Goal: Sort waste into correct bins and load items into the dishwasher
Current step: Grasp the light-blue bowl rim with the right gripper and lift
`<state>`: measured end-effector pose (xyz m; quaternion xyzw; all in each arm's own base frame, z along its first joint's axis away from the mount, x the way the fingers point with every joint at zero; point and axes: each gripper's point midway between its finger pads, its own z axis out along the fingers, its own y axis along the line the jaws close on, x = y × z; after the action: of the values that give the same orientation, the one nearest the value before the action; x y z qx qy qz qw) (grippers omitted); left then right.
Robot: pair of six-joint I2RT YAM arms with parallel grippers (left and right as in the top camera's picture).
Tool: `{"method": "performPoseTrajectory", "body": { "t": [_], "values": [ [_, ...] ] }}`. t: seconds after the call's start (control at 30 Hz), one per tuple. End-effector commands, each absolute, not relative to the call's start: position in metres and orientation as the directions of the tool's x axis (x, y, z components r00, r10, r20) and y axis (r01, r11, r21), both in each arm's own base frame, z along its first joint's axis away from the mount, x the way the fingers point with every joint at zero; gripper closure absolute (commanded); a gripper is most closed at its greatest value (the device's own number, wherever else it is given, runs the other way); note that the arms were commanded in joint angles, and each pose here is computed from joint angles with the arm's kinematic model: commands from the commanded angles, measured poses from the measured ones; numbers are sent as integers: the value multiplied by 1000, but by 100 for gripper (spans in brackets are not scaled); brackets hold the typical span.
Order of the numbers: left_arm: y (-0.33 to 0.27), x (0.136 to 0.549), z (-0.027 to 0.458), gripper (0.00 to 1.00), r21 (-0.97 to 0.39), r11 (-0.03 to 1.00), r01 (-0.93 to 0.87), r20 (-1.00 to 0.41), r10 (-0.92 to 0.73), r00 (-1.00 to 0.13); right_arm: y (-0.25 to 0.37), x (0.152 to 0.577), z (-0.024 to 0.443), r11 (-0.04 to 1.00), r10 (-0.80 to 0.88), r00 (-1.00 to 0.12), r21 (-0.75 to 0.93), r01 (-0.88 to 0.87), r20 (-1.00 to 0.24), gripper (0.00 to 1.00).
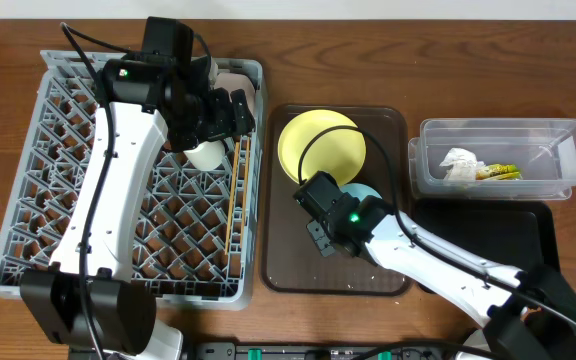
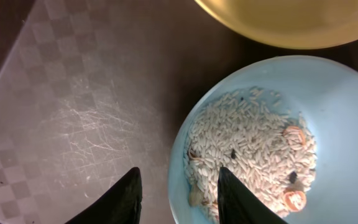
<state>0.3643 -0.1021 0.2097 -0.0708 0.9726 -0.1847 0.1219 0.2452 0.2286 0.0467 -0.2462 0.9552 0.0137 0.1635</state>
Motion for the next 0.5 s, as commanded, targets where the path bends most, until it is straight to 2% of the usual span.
{"method": "performPoseTrajectory", "body": {
  "t": [0.0, 0.13, 0.33, 0.47],
  "values": [
    [-102, 364, 208, 5, -371, 925, -86, -210, -174, -962, 227, 239, 35, 866, -492, -823, -69, -494, -284, 66],
    [-102, 364, 208, 5, -371, 925, -86, -210, -174, -962, 226, 238, 29, 865, -496, -827, -75, -495, -264, 80],
    [-102, 365, 208, 5, -370, 925, -86, -211, -174, -962, 231, 232, 27, 862, -498, -831, -37, -506, -249, 79],
    [-102, 365, 208, 5, -370, 925, -86, -211, -174, -962, 228, 230, 26, 861, -501, -833, -39, -507, -236, 90]
  ]
}}
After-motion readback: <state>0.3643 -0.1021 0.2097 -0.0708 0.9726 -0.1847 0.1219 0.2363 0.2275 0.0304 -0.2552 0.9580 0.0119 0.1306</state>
